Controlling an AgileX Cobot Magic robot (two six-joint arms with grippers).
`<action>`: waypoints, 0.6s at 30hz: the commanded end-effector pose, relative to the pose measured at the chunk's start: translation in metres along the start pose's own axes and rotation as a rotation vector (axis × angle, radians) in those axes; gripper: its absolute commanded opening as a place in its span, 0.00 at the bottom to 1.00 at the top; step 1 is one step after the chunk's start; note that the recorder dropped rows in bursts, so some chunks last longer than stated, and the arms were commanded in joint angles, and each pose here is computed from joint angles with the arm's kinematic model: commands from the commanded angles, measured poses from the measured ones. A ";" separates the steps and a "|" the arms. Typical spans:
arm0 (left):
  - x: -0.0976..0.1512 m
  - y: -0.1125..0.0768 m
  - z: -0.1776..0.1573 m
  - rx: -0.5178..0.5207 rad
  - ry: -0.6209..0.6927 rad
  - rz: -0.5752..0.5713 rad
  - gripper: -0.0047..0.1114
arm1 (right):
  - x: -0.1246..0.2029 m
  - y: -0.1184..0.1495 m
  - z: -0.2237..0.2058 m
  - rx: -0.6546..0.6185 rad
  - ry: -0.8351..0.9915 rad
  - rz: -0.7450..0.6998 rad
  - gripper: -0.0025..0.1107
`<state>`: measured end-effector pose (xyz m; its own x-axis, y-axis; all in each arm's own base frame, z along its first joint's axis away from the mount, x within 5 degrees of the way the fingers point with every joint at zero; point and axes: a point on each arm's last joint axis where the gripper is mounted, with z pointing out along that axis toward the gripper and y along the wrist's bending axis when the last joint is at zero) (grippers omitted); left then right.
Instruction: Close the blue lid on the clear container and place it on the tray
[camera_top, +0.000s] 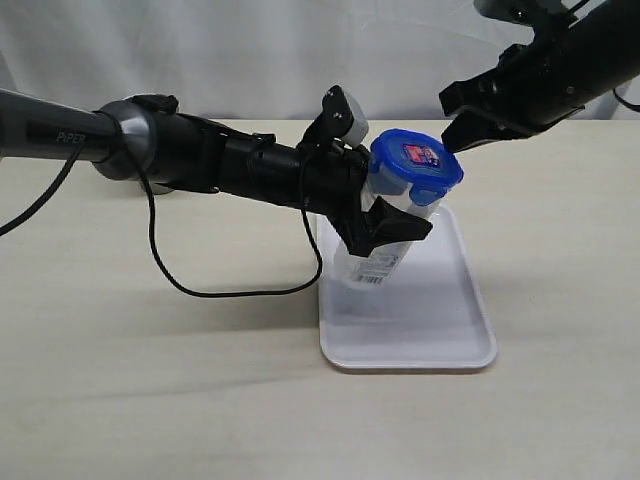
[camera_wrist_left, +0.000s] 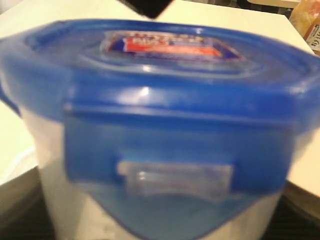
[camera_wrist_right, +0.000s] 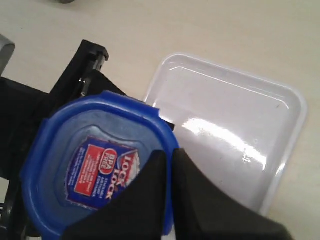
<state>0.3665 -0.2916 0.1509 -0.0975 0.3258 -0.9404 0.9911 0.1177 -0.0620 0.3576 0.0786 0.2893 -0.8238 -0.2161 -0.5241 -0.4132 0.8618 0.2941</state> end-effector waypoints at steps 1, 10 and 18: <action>-0.011 -0.002 -0.002 0.015 -0.039 0.018 0.68 | 0.004 -0.009 0.014 -0.006 0.043 0.050 0.14; -0.010 -0.002 -0.001 0.012 -0.036 0.017 0.68 | 0.010 -0.016 0.028 -0.047 0.116 0.083 0.47; -0.011 -0.002 -0.001 0.015 -0.039 0.039 0.68 | 0.012 0.000 0.027 -0.225 0.128 0.011 0.51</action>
<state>0.3679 -0.2880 0.1460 -0.0724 0.3730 -0.9250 0.9932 0.1121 -0.0325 0.3624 0.0836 0.2641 -0.8595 -0.2572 -0.4417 -0.4553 0.7779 0.4331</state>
